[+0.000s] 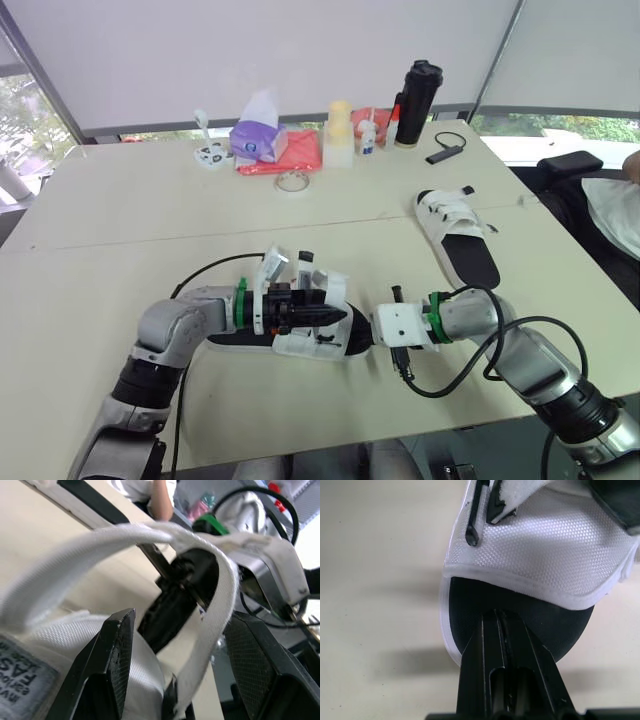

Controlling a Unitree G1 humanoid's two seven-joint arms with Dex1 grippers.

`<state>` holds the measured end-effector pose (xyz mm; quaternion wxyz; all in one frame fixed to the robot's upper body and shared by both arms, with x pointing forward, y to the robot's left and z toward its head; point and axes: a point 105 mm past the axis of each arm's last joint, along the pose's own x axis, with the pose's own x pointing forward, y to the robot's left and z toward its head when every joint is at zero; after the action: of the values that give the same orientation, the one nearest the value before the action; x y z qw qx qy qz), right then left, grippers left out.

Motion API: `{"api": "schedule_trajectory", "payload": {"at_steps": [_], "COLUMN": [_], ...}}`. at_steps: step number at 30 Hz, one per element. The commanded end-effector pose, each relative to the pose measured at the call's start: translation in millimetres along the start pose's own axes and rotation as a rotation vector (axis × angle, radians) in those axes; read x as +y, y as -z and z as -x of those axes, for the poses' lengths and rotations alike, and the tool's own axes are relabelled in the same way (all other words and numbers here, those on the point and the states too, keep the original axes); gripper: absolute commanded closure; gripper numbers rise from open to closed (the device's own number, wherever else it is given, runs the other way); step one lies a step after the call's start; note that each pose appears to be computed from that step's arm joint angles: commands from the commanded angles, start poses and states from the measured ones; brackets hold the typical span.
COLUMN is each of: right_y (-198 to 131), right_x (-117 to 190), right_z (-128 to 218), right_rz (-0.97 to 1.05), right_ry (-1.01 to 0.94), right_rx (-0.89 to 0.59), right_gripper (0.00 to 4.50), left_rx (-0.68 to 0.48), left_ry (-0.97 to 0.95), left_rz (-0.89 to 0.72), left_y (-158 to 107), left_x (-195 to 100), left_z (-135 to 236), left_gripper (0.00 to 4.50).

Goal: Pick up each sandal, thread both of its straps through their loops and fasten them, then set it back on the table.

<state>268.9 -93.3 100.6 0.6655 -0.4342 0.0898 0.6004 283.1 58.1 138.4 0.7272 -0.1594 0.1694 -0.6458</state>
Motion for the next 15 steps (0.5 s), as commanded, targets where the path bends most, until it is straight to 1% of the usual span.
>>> {"api": "schedule_trajectory", "payload": {"at_steps": [1, 13, 15], "right_y": [4.0, 4.5, 4.3], "right_x": [-1.5, -2.5, -2.8], "right_z": [-1.6, -1.9, -1.9], "right_rz": [0.001, 0.006, 0.008], "right_ry": [0.007, 0.010, 0.010], "right_rx": [0.024, 0.026, 0.025], "right_gripper": [4.50, 4.50, 4.50], "left_rx": [-0.023, -0.039, -0.048], "left_ry": [0.007, 0.038, 0.042], "left_rz": [-0.039, -0.063, -0.067], "left_y": [-9.9, -16.3, -18.6], "left_x": [-1.3, -4.6, -5.4], "left_z": [-0.6, -0.1, -0.4], "left_gripper": [1.70, 1.70, 2.21]}}
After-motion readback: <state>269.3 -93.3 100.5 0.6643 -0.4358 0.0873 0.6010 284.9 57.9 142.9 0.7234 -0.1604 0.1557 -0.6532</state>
